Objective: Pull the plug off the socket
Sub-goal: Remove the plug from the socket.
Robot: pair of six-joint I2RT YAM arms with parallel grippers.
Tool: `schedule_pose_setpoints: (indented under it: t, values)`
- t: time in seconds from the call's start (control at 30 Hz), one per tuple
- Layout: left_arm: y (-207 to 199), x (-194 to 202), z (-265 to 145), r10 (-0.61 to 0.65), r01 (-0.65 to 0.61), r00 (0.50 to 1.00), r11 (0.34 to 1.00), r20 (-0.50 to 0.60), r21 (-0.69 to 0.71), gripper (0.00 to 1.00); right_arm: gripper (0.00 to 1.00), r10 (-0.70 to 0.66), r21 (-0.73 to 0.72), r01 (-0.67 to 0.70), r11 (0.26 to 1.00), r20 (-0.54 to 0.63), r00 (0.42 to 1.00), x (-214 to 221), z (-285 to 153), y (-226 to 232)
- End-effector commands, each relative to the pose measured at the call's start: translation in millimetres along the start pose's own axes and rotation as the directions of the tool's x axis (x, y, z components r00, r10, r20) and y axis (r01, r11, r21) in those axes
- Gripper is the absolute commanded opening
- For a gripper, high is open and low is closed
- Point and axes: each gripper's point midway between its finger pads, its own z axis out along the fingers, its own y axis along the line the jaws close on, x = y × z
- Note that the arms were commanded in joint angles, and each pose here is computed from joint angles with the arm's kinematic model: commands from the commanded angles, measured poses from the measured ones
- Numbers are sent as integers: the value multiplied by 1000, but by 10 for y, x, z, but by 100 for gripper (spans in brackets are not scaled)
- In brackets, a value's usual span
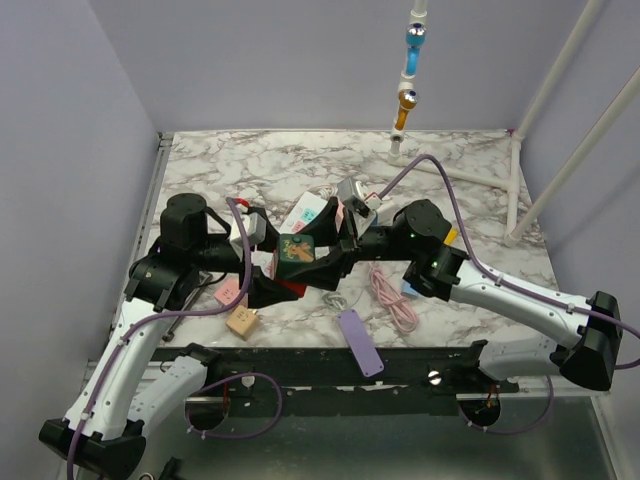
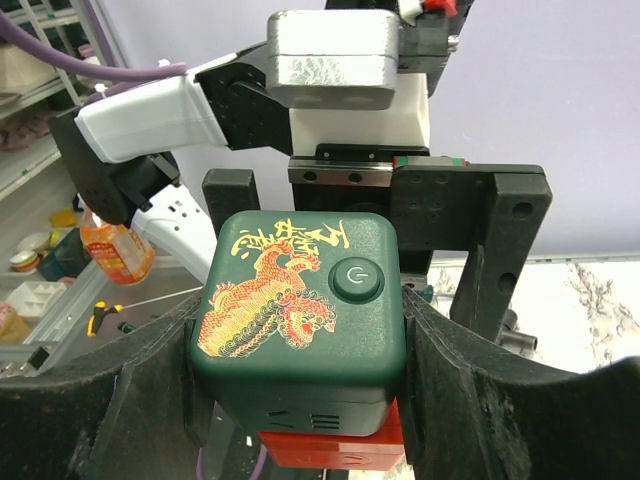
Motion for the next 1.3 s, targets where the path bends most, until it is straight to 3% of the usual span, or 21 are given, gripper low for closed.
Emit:
schedule_pose_setpoints:
  t: [0.0,0.1,0.17,0.2,0.23,0.27,0.47,0.7,0.93,1.27]
  values:
    - [-94,-112,13,-16,14,999,999,38,52,95,1,-63,-23,66,998,97,993,-201,50,108]
    - [-70,-86,16,-41,39,999,998,29,42,73,1,-74,-16,76,997,100,992,-199,50,99]
    - [-52,-82,14,-43,42,999,999,30,31,53,1,-81,-11,82,997,100,992,-203,37,100]
    - [-42,-81,14,-40,39,999,999,31,28,40,1,-84,-2,85,996,99,991,-196,28,85]
    - [-27,-78,15,-41,41,999,999,30,20,15,1,-90,2,90,996,102,991,-204,16,88]
    - [9,-69,18,-55,55,998,998,27,1,0,1,-97,11,97,995,103,990,-207,2,82]
    - [17,77,29,-80,81,996,996,-30,34,0,1,-162,59,155,986,135,977,-378,-91,95]
    - [55,283,-27,3,-4,995,1000,-96,-11,0,1,-261,99,246,964,197,945,-802,-174,182]
    - [80,516,-18,-63,64,986,998,-153,-2,0,1,-325,79,315,946,249,912,-1197,-204,323]
    - [115,773,-31,-52,54,976,999,-211,1,0,1,-381,89,371,924,276,883,-1552,-361,369]
